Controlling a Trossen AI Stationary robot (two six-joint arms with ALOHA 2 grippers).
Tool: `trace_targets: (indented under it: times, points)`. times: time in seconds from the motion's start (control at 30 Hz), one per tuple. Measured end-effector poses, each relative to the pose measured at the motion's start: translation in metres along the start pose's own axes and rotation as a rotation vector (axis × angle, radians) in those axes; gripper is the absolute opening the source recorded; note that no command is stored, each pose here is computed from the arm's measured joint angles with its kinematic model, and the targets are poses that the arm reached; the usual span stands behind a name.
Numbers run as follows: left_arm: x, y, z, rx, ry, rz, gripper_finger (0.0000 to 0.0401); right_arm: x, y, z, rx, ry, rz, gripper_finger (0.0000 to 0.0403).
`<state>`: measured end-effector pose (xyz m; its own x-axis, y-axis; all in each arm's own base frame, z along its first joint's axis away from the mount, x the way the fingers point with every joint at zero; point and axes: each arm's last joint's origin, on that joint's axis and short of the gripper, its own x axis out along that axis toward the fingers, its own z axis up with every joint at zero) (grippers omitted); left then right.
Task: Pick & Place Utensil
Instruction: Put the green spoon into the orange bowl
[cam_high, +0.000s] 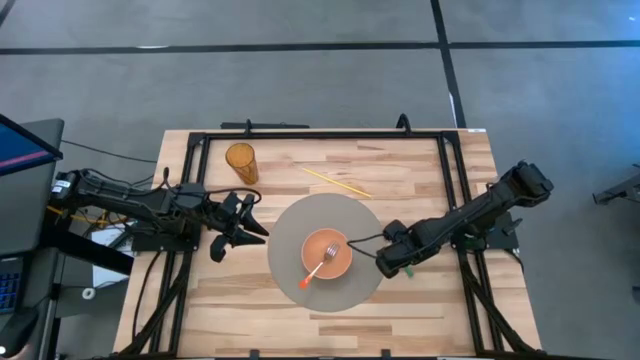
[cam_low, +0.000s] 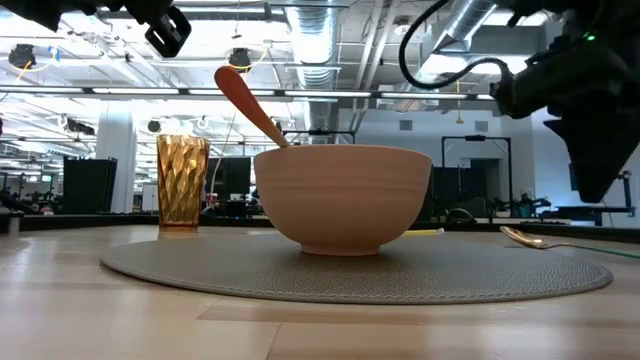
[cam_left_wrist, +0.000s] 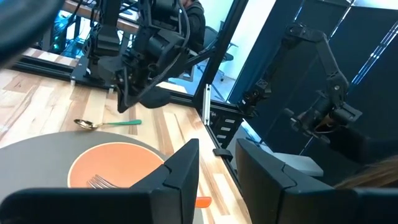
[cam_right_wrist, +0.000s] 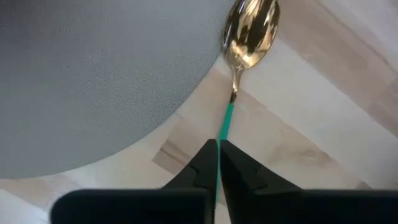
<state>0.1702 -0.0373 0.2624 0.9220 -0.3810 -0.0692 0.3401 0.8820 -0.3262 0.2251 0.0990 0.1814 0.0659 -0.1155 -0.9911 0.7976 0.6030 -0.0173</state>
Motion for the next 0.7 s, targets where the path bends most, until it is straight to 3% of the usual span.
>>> trace_targets:
  times: [0.2,0.4,0.57,0.7]
  points:
    - [0.0,0.0,0.0,0.0,0.002,0.0,0.0106,0.005,0.005,-0.002,-0.007,-0.002,0.007,0.0073]
    - [0.0,0.0,-0.001,-0.002,0.008,0.002,0.0106,0.037,0.001,-0.003,0.001,0.05,-0.078,0.0122]
    - [0.001,0.0,-0.001,-0.002,0.008,0.002,0.0106,0.056,-0.003,-0.002,0.021,0.108,-0.108,0.0135]
    - [0.001,0.0,-0.001,-0.002,0.01,0.003,0.0106,0.055,-0.004,0.002,0.02,0.118,-0.094,0.0118]
